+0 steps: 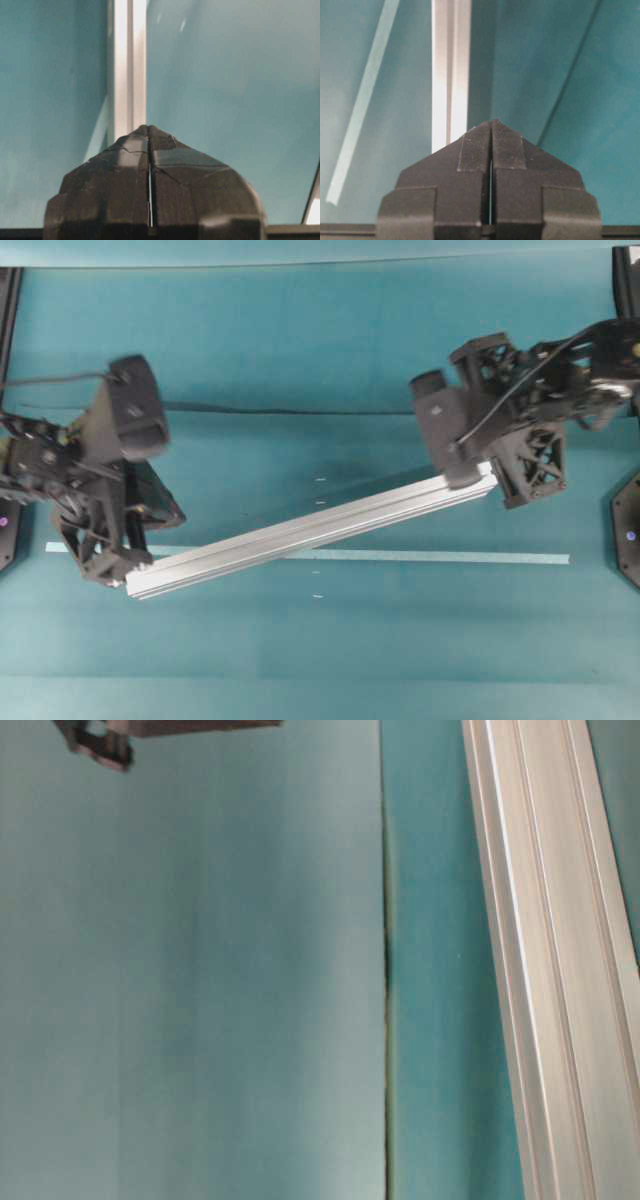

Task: Lift the metal rail with both hands.
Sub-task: 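Lower left gripper onto rail's left end, right gripper onto right end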

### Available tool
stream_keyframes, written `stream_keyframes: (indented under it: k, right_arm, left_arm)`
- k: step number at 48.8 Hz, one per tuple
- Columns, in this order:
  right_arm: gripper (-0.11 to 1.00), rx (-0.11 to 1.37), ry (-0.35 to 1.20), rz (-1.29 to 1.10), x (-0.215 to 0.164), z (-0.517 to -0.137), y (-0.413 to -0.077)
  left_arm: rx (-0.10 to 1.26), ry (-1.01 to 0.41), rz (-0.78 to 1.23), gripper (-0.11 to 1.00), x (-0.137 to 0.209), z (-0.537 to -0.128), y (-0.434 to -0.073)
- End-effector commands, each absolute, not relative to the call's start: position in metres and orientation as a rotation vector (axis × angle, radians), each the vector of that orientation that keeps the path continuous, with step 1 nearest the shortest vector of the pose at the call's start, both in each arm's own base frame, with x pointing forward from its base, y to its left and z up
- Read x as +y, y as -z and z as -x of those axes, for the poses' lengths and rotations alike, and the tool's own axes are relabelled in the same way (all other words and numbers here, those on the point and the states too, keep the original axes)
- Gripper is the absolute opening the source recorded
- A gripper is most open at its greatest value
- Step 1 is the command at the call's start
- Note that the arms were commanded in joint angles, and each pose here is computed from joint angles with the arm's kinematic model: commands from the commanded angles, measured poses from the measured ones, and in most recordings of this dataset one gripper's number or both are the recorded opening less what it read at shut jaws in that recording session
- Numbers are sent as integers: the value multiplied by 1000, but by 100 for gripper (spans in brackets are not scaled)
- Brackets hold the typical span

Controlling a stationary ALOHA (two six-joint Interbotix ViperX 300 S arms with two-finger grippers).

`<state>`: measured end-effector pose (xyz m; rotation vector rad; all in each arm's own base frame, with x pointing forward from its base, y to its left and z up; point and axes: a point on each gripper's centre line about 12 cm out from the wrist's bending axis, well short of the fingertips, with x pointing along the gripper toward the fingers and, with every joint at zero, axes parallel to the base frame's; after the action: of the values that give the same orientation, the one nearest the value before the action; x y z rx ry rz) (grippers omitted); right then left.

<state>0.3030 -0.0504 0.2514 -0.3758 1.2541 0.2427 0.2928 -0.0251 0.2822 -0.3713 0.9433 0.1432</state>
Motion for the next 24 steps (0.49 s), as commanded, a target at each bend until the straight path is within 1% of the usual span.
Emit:
stream_keyframes:
  k: [1, 7, 15, 20, 22, 24]
  right_arm:
    - [-2, 1261, -265, 393, -50, -308, -251]
    - [-2, 1268, -296, 422, -49, -311, -247]
    - [-1, 1278, -324, 444, -46, -313, -242]
    - [0, 1285, -325, 441, -46, -313, -239]
    - [1, 1287, -325, 439, -46, -313, -238]
    - [2, 1290, -325, 437, -46, -313, -237]
  left_arm:
    - [966, -135, 356, -5, -30, -300, -288]
    - [1038, -146, 334, -3, -32, -310, -280]
    - [1058, -141, 315, 4, -33, -315, -276]
    - [1070, -140, 305, 16, -32, -313, -273]
    - [1076, -142, 307, 23, -32, -313, -272]
    - [1081, -144, 308, 33, -32, -313, -270]
